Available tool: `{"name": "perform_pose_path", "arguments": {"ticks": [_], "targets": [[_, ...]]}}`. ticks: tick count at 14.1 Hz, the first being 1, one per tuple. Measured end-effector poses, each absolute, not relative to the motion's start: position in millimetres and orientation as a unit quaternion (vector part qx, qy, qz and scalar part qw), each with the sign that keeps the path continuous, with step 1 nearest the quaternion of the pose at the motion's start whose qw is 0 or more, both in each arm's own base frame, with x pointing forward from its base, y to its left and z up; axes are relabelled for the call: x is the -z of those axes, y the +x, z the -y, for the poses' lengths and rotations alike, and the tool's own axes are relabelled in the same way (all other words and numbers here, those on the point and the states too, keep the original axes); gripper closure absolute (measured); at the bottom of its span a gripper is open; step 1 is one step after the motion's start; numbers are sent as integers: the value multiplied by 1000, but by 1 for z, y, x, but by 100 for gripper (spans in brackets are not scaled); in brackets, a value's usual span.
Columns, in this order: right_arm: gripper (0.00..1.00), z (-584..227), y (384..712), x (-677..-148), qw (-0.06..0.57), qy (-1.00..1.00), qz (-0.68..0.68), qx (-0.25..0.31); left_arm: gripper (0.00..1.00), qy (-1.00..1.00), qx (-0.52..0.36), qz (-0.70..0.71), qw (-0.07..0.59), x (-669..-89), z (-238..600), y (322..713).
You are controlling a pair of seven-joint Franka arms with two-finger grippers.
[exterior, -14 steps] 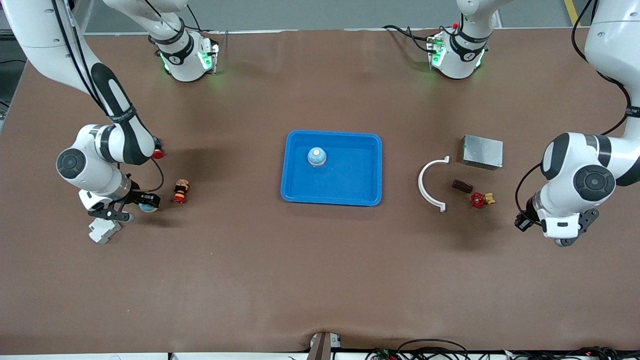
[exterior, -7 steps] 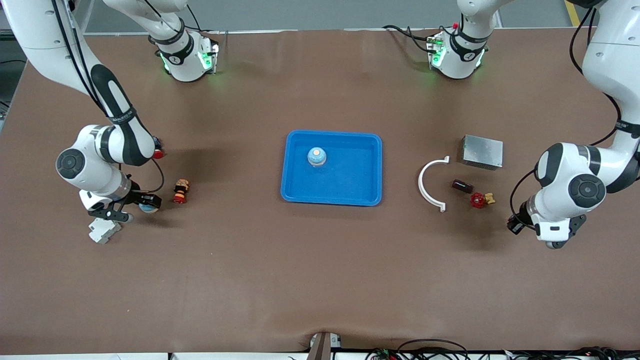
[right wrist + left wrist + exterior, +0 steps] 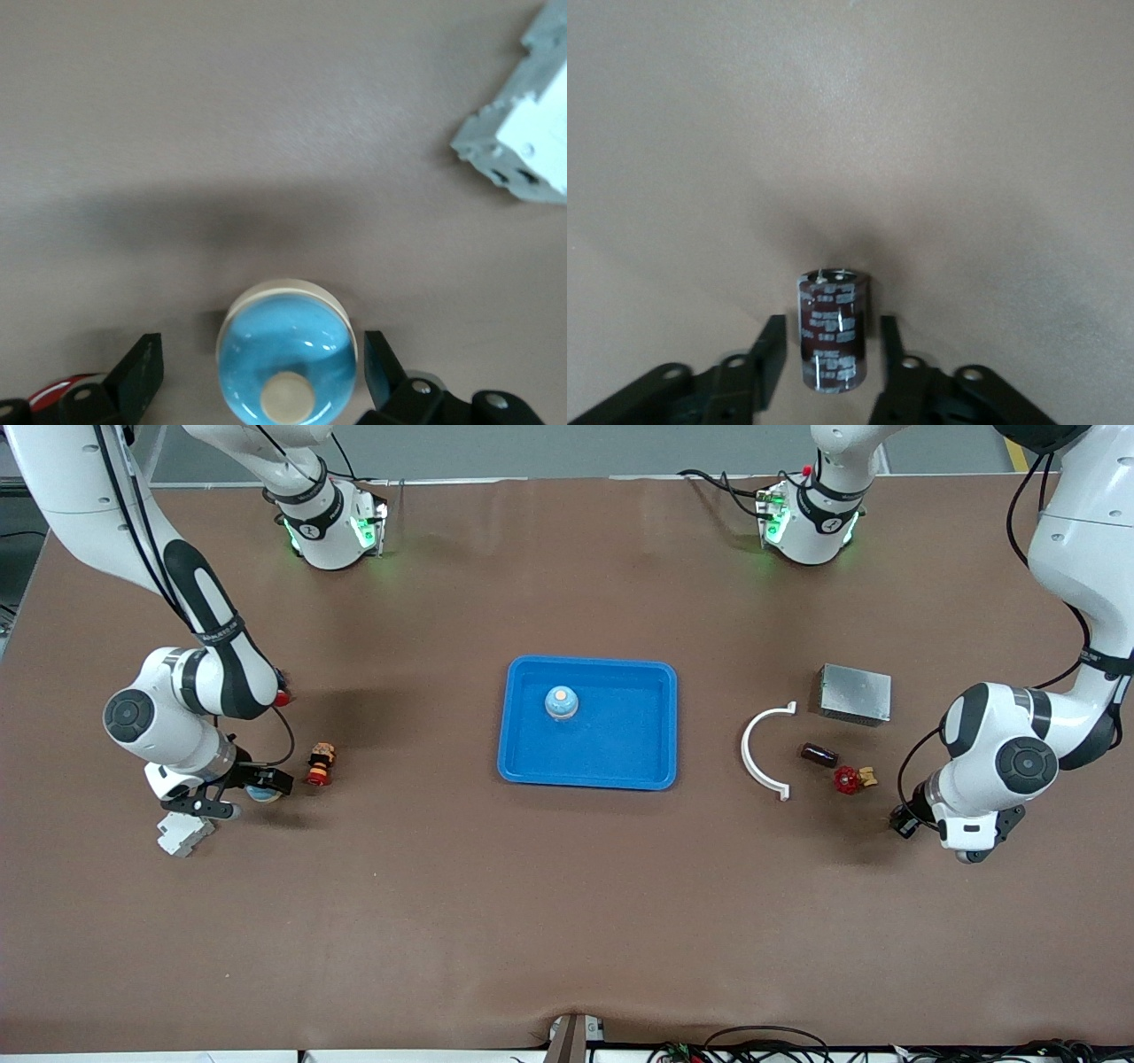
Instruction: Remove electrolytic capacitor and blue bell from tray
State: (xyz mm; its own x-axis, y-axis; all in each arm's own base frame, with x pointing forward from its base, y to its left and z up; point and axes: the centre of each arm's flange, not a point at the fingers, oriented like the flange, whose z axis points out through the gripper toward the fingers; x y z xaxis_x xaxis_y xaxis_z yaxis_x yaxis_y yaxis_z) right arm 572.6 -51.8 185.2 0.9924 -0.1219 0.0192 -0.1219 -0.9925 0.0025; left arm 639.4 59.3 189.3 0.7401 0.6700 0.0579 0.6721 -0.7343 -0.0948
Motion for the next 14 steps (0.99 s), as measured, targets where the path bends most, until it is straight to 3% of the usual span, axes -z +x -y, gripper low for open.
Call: {"name": "perform_pose_path", "arguments": {"ticks": [4, 5, 9, 14], "targets": [[0, 41, 597, -236, 6, 999, 31, 38, 4, -934, 33, 352, 49, -214, -52, 649], [0, 37, 605, -259, 6, 998, 27, 51, 0, -935, 43, 348, 49, -228, -49, 653], [0, 9, 621, -335, 9, 996, 67, 62, 0, -942, 68, 324, 51, -283, -23, 662], [0, -108, 605, -370, -10, 983, 173, 63, 0, -967, 74, 228, 89, -354, -5, 663]]}}
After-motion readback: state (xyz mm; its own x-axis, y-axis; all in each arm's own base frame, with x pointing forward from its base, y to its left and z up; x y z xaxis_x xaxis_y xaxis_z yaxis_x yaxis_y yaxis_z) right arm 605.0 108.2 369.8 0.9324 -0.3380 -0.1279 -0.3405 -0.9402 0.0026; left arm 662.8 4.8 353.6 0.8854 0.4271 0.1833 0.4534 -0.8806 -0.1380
